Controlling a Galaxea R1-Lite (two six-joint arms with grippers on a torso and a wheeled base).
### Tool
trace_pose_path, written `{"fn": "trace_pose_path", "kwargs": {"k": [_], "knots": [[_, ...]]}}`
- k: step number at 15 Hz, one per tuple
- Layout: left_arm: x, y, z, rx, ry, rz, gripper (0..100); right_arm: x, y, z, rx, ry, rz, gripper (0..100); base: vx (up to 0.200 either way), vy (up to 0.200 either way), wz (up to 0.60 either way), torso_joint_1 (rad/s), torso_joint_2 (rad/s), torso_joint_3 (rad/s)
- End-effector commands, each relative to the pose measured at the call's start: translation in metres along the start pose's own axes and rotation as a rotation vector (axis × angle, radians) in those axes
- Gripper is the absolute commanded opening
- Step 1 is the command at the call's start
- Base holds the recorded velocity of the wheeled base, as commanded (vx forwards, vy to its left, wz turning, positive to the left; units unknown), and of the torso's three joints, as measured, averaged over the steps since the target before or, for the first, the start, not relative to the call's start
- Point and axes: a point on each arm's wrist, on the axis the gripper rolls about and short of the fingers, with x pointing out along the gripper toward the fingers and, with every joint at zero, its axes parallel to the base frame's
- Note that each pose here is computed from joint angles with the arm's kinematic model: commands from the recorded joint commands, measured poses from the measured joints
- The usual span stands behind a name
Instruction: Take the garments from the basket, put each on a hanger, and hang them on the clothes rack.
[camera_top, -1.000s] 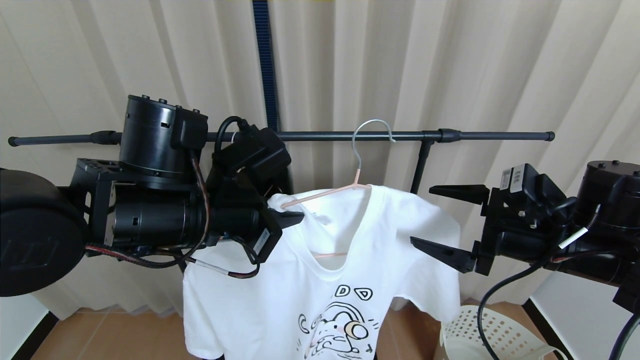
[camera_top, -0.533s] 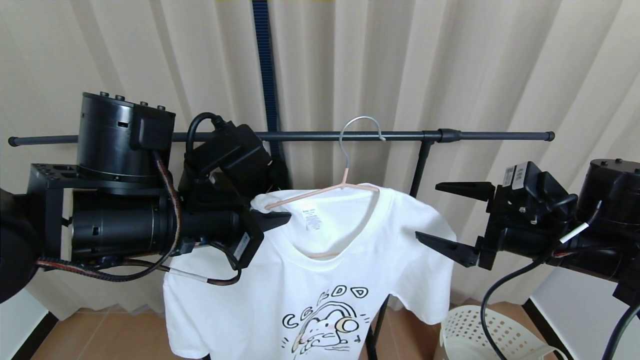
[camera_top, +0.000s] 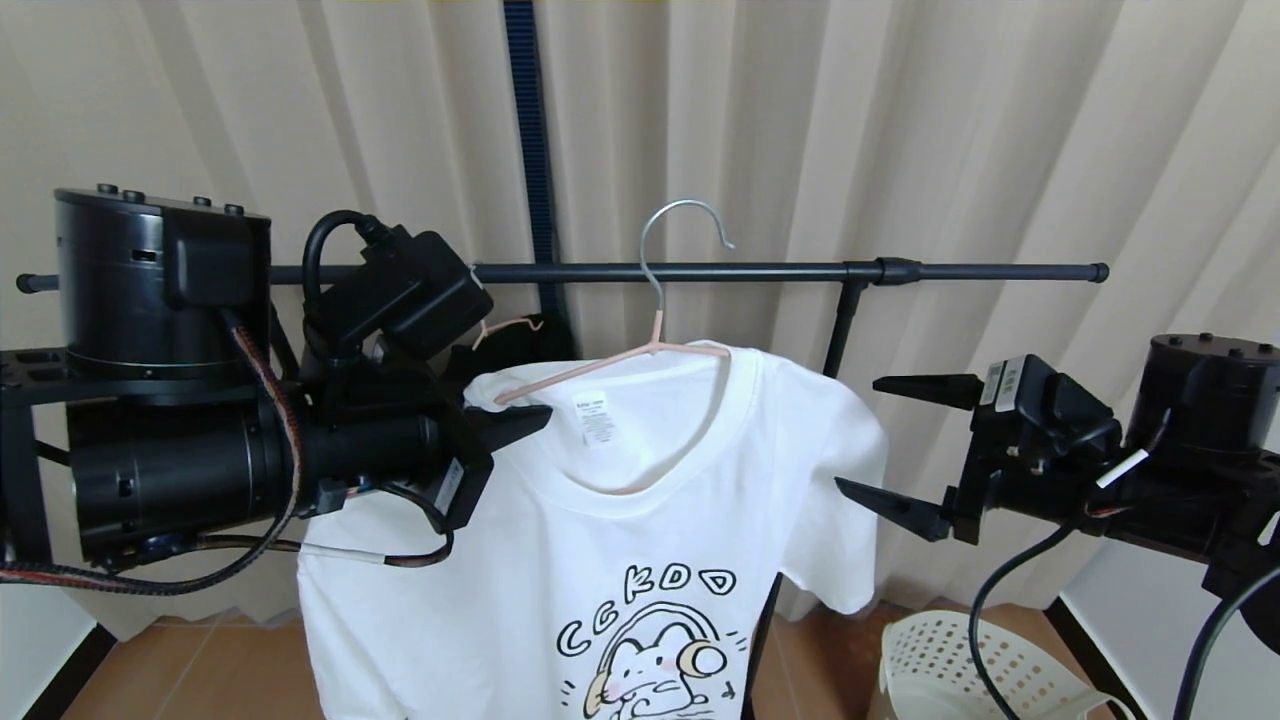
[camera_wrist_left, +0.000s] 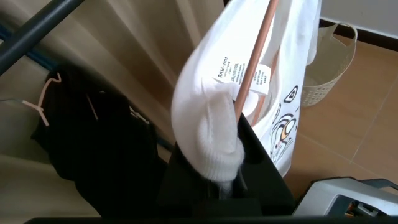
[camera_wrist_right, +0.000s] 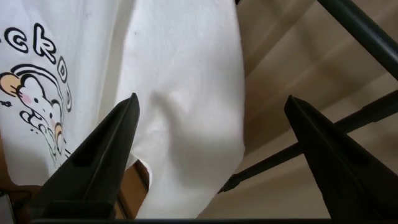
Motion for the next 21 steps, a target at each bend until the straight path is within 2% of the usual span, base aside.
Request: {"fn": "trace_pose_path", "kwargs": {"k": [1, 8, 9, 16, 21], "knots": [[-0.009, 0.000, 0.001, 0.001, -0.015, 0.012, 0, 0.009, -0.003, -0.014, 0.019, 0.035, 0.012, 100, 0.000, 0.000, 0.00, 0.000, 0.00, 0.000], [-0.018, 0.003, 0.002, -0.002, -0.029, 0.036, 0, 0.016, -0.011, -0.032, -0.021, 0.076, 0.004, 100, 0.000, 0.000, 0.00, 0.000, 0.00, 0.000], [-0.018, 0.003, 0.001, -0.003, -0.026, 0.035, 0, 0.016, -0.011, -0.031, -0.023, 0.074, 0.002, 0, 0.000, 0.000, 0.00, 0.000, 0.00, 0.000], [-0.024, 0.004, -0.001, -0.007, -0.029, 0.049, 0, 0.011, -0.026, -0.034, -0.020, 0.080, -0.048, 0, 0.000, 0.000, 0.00, 0.000, 0.00, 0.000], [-0.029, 0.007, 0.000, -0.021, -0.038, 0.066, 0, 0.013, -0.041, -0.046, -0.003, 0.103, -0.084, 0, 0.000, 0.000, 0.00, 0.000, 0.00, 0.000]]}}
